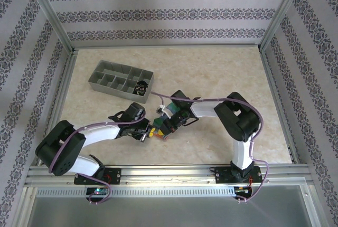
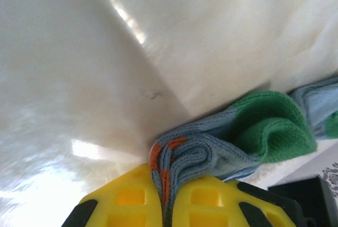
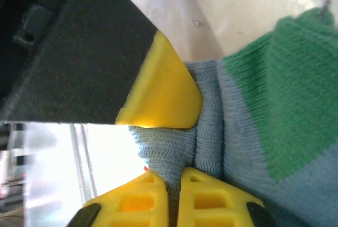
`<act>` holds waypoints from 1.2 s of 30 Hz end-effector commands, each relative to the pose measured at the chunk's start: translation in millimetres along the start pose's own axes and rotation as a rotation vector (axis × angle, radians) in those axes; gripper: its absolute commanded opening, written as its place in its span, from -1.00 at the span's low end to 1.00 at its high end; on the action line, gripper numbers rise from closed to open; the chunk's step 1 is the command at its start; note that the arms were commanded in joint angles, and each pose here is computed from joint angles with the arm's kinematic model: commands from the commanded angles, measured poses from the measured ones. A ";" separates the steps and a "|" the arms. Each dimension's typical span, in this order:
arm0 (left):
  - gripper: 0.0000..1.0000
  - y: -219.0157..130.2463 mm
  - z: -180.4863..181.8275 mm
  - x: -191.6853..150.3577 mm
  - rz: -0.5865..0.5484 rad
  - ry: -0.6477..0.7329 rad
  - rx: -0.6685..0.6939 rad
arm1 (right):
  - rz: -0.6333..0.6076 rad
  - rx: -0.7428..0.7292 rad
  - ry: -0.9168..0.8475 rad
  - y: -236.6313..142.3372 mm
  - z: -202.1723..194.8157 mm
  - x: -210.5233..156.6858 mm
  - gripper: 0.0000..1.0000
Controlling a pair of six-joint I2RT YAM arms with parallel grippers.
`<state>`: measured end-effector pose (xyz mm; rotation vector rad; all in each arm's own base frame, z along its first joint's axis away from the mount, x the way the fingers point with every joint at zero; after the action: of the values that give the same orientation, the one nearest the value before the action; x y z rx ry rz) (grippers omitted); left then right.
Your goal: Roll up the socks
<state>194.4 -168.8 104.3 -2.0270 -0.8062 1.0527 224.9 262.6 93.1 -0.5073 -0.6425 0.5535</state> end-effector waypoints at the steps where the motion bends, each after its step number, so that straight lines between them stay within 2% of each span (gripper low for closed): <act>1: -1.00 -9.1 46.0 1.8 -0.053 -0.110 0.297 | 0.008 -0.273 -0.192 -5.3 21.0 -18.0 -0.46; 3: -1.00 -15.7 50.4 1.0 -0.071 -0.133 0.337 | -0.072 -0.446 -0.418 -10.6 50.7 -24.4 -0.18; 6: -1.00 -20.5 49.8 -0.5 -0.086 -0.149 0.379 | -0.121 -0.653 -0.655 -5.3 81.3 -39.7 0.12; 10: -1.00 -22.0 47.3 -1.8 -0.101 -0.154 0.423 | -0.070 -0.794 -0.782 10.7 102.3 -43.8 0.13; 14: -1.00 -19.5 44.5 -2.6 -0.093 -0.152 0.437 | -0.011 -0.844 -0.913 35.0 116.6 -41.1 0.14; 19: -1.00 -18.0 43.0 -2.4 -0.092 -0.149 0.434 | 0.043 -0.873 -0.979 57.9 121.0 -37.3 0.12; 23: -1.00 -17.9 42.6 -2.3 -0.089 -0.148 0.425 | 0.097 -0.936 -0.968 66.7 111.1 -35.0 -0.03; 29: -1.00 -20.4 42.0 -3.1 -0.086 -0.142 0.399 | 0.217 -0.957 -0.852 70.9 84.9 -43.0 -0.83; 31: -1.00 -22.7 40.2 -3.8 -0.086 -0.134 0.375 | 0.238 -0.919 -0.805 68.1 79.6 -47.8 -1.00; 32: -0.90 -24.7 38.5 -4.0 -0.091 -0.124 0.351 | 0.243 -0.890 -0.774 65.7 77.2 -49.8 -1.00; 36: -0.11 -36.7 31.0 -5.2 -0.115 -0.104 0.226 | 0.241 -0.671 -0.579 53.7 63.4 -56.5 -1.00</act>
<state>170.1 -153.6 121.5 -1.7728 -0.7698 1.1373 119.4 317.5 106.6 -1.0531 -1.6427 0.6020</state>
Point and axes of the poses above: each hand's point on the last joint's axis, 136 mm out from that joint toward the fingers, its own y axis out along the fingers, its own z axis along the line the jaws close on, x = y × z, the point moved 10 cm from there along -y, back along the fingers, and after that the axes turned 5 degrees about -y, right-handed, at the moved point
